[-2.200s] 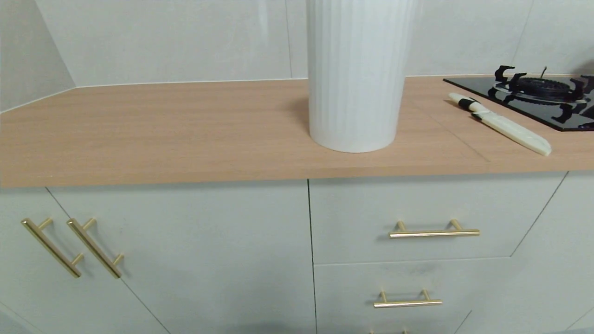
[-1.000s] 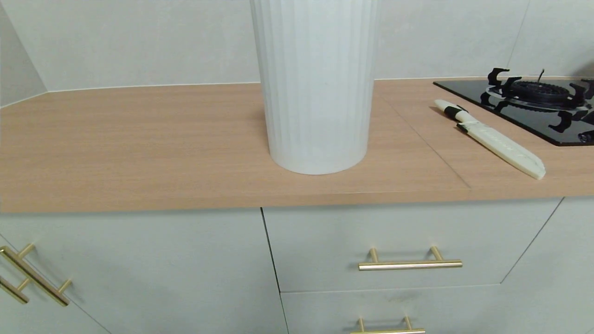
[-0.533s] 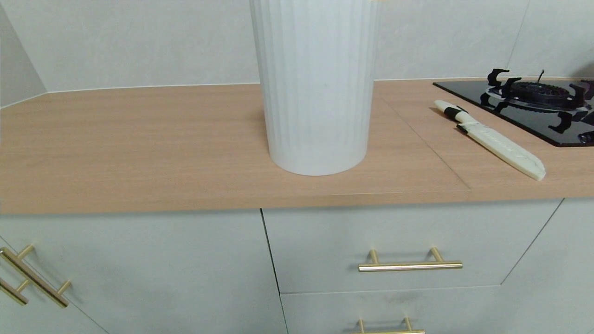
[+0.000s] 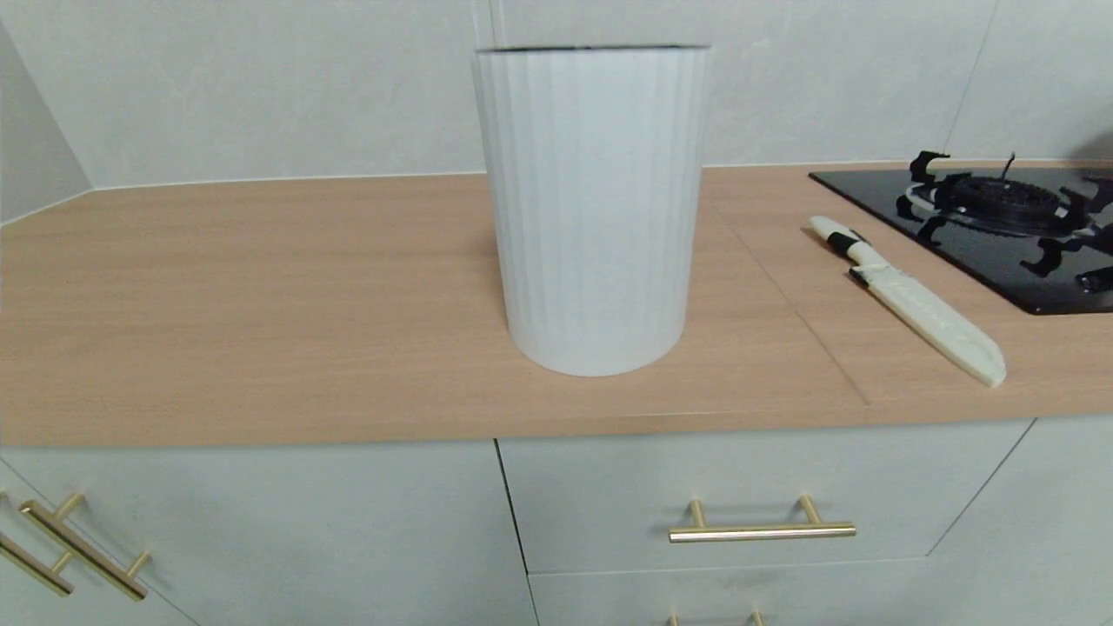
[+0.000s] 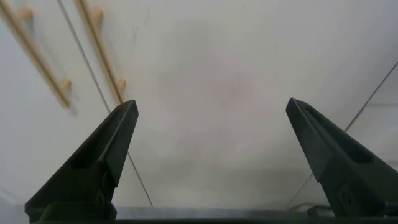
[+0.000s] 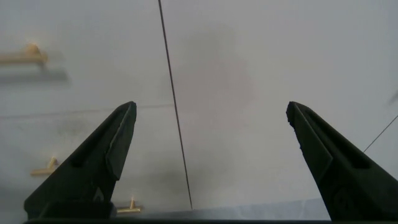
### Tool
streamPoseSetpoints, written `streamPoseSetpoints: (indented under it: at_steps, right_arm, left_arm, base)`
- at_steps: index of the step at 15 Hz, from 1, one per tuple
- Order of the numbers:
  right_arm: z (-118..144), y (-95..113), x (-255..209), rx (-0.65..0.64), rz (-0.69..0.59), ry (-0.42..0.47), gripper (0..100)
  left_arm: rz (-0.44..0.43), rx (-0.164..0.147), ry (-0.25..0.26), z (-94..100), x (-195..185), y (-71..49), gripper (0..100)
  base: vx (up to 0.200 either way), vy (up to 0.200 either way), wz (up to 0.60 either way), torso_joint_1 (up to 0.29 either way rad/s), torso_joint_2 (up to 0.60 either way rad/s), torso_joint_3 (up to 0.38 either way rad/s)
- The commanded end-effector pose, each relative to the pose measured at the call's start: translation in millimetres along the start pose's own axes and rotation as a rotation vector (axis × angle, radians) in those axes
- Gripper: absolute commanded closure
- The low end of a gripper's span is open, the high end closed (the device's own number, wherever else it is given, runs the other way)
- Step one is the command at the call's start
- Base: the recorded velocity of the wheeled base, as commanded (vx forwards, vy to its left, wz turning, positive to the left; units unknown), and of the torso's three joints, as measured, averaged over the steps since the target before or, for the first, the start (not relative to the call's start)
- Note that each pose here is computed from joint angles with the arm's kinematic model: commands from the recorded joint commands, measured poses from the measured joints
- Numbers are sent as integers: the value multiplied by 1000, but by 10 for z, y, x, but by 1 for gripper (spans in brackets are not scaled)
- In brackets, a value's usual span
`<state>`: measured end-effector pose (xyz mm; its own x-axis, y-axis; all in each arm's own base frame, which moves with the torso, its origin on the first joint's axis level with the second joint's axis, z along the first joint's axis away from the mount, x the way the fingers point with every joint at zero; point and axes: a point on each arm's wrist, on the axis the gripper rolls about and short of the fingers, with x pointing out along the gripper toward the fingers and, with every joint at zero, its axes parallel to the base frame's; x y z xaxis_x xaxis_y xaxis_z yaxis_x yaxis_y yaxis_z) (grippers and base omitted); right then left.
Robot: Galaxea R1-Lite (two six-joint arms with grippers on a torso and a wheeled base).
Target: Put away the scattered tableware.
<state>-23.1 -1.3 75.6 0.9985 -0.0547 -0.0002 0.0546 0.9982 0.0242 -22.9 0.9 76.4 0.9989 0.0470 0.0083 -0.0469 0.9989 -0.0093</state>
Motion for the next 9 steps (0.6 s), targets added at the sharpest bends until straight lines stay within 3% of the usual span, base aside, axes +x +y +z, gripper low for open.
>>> streamPoseSetpoints:
  at_steps: [1, 9]
  right_arm:
    - [0, 0, 1, 0, -1, 1, 0]
    - [0, 0, 1, 0, -1, 1, 0]
  left_arm:
    - [1, 0, 2, -3, 1, 0, 0]
    - [1, 0, 2, -3, 1, 0, 0]
  base:
    - [0, 0, 0, 119, -549, -305]
    - [0, 0, 0, 162, -480, -297]
